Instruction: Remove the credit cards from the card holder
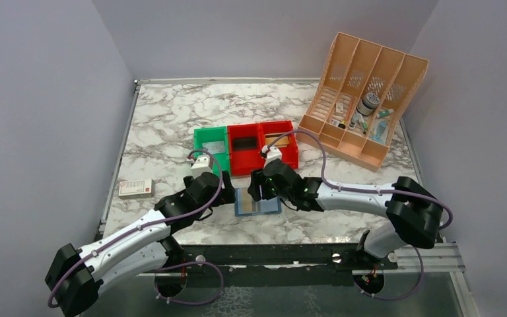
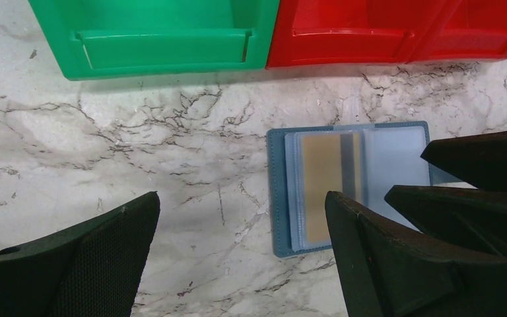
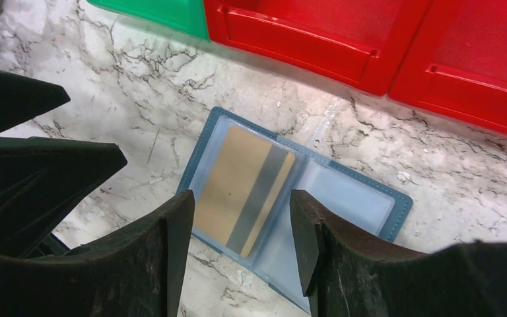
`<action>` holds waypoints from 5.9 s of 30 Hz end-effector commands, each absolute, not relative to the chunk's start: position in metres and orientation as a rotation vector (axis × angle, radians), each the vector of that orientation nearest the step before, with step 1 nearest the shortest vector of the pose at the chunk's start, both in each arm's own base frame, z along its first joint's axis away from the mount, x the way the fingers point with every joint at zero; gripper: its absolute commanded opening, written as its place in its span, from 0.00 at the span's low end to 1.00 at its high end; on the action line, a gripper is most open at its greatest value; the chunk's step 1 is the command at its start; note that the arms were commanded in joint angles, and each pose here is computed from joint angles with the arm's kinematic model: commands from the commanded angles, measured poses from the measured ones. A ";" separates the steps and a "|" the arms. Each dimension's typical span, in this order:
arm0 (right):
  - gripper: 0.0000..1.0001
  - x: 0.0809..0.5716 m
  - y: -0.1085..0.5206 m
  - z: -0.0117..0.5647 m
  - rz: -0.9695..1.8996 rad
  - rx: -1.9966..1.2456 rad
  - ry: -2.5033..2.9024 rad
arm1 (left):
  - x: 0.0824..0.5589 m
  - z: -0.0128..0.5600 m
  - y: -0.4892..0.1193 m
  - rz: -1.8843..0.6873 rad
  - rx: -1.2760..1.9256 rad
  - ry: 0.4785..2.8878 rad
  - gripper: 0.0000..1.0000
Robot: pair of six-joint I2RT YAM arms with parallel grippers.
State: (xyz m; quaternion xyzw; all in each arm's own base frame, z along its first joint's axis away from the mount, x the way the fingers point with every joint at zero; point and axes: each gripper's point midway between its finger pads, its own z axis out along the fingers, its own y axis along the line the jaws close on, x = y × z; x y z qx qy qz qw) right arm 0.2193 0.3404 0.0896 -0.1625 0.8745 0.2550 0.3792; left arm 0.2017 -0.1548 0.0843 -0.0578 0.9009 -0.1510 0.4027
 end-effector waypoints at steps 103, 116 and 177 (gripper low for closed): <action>0.01 0.227 0.327 -0.007 0.927 -0.087 2.465 | 0.195 0.057 -0.235 -0.752 0.132 2.361 0.53; 0.03 0.222 0.336 0.007 1.011 -0.153 2.452 | 0.192 0.066 -0.259 -0.900 0.180 2.331 0.43; 0.31 0.232 0.295 0.111 0.843 -0.277 2.200 | 0.199 0.076 -0.266 -0.851 0.150 2.315 0.61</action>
